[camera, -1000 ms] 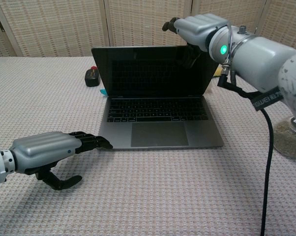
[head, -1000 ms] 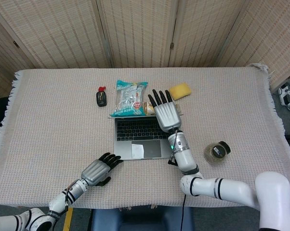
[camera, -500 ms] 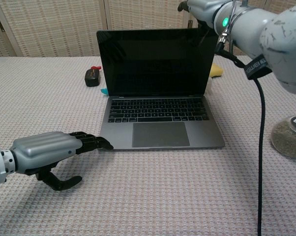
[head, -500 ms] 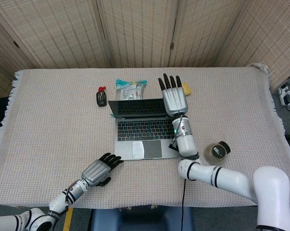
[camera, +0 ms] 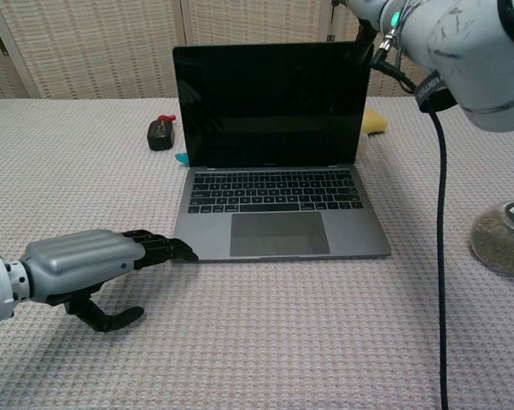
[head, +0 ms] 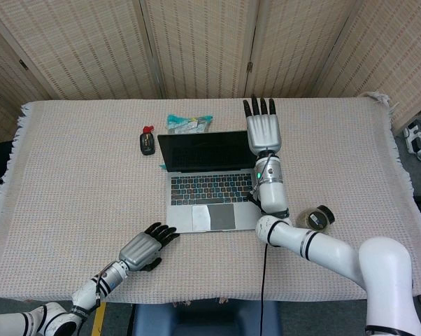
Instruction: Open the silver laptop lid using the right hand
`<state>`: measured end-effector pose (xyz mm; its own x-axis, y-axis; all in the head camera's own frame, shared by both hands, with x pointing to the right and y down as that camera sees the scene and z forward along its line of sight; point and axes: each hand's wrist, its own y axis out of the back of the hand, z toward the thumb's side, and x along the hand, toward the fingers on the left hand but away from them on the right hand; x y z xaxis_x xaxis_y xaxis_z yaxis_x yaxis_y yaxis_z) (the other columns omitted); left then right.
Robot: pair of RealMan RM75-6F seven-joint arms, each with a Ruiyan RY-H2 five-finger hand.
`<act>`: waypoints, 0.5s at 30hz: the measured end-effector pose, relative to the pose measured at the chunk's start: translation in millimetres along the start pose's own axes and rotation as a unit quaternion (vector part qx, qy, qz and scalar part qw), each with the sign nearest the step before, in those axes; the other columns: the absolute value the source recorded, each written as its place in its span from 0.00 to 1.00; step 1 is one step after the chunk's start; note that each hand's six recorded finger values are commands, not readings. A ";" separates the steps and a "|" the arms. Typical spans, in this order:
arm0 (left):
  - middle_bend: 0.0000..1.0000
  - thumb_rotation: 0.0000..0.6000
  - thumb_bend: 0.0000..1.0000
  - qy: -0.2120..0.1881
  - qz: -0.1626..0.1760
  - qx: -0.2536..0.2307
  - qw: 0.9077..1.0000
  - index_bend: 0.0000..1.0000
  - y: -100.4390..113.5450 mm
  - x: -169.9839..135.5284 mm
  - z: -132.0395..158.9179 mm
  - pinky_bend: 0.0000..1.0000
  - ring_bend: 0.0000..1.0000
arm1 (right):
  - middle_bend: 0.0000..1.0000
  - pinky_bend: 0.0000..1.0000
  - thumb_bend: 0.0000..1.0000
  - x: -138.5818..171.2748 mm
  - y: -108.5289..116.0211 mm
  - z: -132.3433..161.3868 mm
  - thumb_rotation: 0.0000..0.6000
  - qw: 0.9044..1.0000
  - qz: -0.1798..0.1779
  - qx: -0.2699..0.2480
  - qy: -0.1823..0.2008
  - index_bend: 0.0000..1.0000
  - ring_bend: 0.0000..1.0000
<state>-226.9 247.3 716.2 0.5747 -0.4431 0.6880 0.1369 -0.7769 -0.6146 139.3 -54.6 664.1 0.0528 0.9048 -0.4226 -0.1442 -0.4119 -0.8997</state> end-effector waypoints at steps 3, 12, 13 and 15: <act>0.08 1.00 0.55 0.001 -0.001 0.001 1.000 0.10 0.0 -0.1 -0.3 0.00 0.00 | 0.00 0.00 0.47 -5.2 -0.3 -3.8 1.00 1.000 0.002 0.000 -0.010 0.00 0.00; 0.08 1.00 0.55 0.003 0.005 -0.004 1.000 0.10 4.1 -3.1 -1.3 0.00 0.00 | 0.00 0.00 0.47 -6.7 8.3 -7.1 1.00 0.999 -0.001 -0.032 0.003 0.00 0.00; 0.08 1.00 0.55 0.003 0.007 -0.007 1.000 0.10 5.6 -4.0 -1.3 0.00 0.00 | 0.00 0.00 0.47 -4.8 10.0 -7.1 1.00 0.999 -0.002 -0.037 0.008 0.00 0.00; 0.08 1.00 0.55 0.003 0.014 -0.013 1.000 0.10 10.7 -7.0 -2.5 0.00 0.00 | 0.00 0.00 0.47 1.3 14.6 -8.2 1.00 0.998 -0.003 -0.051 0.021 0.00 0.00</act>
<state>-231.4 241.0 705.8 0.5734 -0.4675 0.6728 0.0989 -0.7757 -0.6233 145.3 -60.3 649.5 0.0952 0.9024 -0.4203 -0.0432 -0.4181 -0.9074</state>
